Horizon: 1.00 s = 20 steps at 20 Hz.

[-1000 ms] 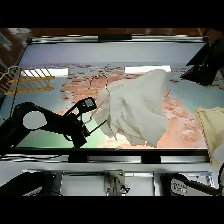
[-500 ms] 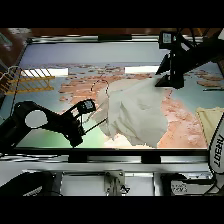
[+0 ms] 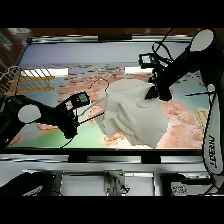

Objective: Fold the shirts.

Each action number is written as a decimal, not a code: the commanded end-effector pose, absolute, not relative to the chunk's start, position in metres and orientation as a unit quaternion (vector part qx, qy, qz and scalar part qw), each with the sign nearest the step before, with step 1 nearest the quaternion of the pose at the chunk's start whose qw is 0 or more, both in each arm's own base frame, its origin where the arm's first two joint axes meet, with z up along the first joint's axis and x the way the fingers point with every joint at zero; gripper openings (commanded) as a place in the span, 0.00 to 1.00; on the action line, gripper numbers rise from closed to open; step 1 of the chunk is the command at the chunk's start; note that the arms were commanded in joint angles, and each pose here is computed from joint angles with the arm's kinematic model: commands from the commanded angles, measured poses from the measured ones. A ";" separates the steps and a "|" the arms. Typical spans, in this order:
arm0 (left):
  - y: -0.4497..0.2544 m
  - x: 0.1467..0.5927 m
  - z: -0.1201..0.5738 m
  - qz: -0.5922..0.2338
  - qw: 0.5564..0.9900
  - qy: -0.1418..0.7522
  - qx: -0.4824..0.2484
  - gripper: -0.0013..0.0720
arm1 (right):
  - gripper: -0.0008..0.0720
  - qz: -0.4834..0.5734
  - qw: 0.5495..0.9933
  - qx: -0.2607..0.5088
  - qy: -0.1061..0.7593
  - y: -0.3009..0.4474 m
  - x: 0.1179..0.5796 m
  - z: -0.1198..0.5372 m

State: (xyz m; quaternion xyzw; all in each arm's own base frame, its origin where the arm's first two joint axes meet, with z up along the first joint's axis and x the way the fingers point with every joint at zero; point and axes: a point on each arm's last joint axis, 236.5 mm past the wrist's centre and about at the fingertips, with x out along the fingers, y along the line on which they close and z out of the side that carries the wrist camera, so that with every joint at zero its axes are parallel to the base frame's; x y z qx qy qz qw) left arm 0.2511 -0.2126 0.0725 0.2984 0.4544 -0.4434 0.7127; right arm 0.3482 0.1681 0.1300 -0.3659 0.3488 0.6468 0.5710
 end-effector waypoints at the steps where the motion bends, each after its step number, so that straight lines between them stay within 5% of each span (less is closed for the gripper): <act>1: -0.195 0.287 0.085 -0.400 0.760 0.436 0.270 0.09 | 0.12 0.648 0.570 -0.359 0.356 0.168 0.338 0.135; 2: -0.188 0.296 0.087 -0.388 0.770 0.433 0.263 0.15 | 0.12 0.640 0.581 -0.357 0.353 0.165 0.338 0.141; 5: -0.179 0.321 0.099 -0.359 0.803 0.404 0.250 0.77 | 0.12 0.625 0.612 -0.351 0.334 0.160 0.335 0.166; 8: -0.182 0.345 0.131 -0.342 0.834 0.350 0.253 0.96 | 0.12 0.612 0.628 -0.347 0.333 0.159 0.322 0.185; 16: -0.159 0.372 0.250 -0.283 0.888 0.237 0.275 1.00 | 0.12 0.564 0.659 -0.377 0.324 0.144 0.297 0.222; 20: -0.108 0.376 0.263 -0.199 0.923 0.280 0.174 1.00 | 0.11 0.526 0.701 -0.349 0.331 0.143 0.286 0.243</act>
